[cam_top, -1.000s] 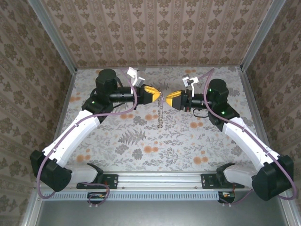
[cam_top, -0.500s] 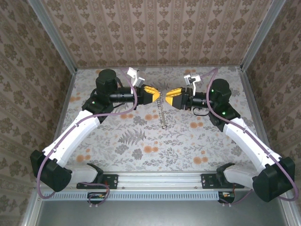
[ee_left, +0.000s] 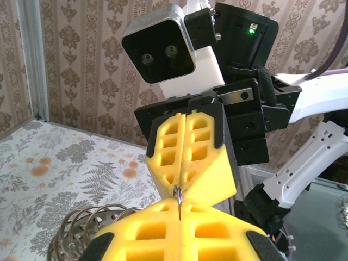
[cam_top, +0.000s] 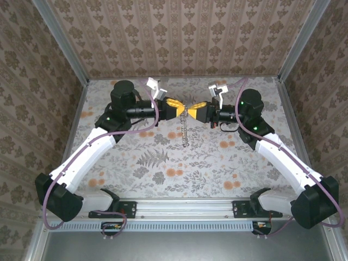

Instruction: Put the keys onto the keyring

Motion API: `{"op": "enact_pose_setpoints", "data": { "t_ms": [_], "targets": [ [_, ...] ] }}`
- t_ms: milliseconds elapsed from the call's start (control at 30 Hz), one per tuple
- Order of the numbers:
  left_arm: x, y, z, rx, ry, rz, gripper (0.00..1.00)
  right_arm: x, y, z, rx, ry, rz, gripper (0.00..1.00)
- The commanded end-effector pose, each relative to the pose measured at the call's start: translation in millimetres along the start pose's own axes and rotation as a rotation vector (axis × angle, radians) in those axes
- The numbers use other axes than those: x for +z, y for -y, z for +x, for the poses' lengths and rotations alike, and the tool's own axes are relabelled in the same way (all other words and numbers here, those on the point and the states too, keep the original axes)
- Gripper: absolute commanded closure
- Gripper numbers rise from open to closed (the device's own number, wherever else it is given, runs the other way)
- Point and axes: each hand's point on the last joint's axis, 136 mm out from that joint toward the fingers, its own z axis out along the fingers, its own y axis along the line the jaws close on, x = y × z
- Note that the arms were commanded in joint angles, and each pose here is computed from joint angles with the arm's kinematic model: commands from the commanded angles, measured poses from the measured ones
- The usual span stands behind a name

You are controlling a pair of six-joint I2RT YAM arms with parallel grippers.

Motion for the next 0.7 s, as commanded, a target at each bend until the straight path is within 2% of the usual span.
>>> {"op": "enact_pose_setpoints", "data": {
  "t_ms": [0,667],
  "targets": [
    [-8,5,-23,0.057,0.091,-0.041,1.00,-1,-6,1,-0.022,-0.003,-0.015,1.00],
    [-13,2,-36,0.066,0.194,-0.087,1.00,19,-12,16,0.002,-0.072,-0.091,1.00]
  ]
}}
